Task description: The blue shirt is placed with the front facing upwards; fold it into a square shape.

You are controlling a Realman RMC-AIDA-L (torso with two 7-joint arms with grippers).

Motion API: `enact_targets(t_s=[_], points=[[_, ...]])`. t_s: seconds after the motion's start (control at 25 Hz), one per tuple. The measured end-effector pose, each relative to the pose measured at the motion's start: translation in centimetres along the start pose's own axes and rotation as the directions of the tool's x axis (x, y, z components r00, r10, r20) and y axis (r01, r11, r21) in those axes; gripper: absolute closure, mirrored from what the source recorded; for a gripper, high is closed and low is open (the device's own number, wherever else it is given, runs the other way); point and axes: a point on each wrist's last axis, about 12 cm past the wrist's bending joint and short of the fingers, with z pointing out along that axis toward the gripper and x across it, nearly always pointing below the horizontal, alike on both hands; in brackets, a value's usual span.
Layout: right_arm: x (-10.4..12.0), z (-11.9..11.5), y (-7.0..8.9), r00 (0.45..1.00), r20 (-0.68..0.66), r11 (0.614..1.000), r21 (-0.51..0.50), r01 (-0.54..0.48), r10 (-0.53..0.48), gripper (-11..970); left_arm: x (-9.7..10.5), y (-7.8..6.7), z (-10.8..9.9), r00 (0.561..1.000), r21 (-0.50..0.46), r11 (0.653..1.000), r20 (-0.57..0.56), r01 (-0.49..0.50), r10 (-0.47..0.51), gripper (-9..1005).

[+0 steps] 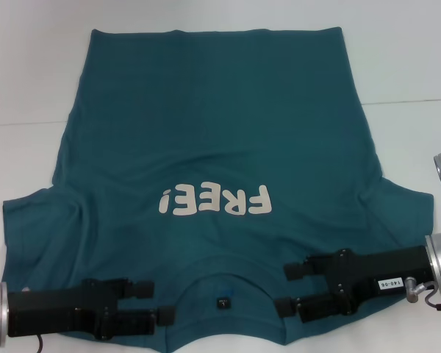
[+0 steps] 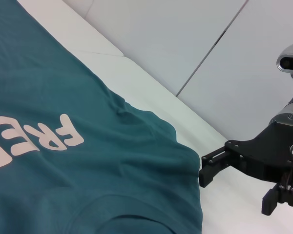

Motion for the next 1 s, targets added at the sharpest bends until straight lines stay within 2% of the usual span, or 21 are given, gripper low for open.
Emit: enact_targets(t_s=[0.68, 0.84, 1.0], points=[[0.2, -0.1, 0.0, 1.0, 0.001, 1.0, 0.002, -0.003, 0.003, 44, 0.0, 0.0, 0.0, 1.0, 0.002, 1.0, 0.0, 0.002, -0.002, 154], [0.1, -0.2, 0.0, 1.0, 0.01, 1.0, 0.005, -0.014, 0.014, 44, -0.3, 0.2, -0.6, 0.997, -0.012, 0.998, 0.038, 0.062, -0.062, 155], [-0.3, -0.8, -0.3, 0.993, 0.044, 0.993, 0.025, -0.113, 0.111, 44, -1.3, 0.8, -2.6, 0.965, -0.024, 0.977, 0.162, 0.211, -0.205, 155]])
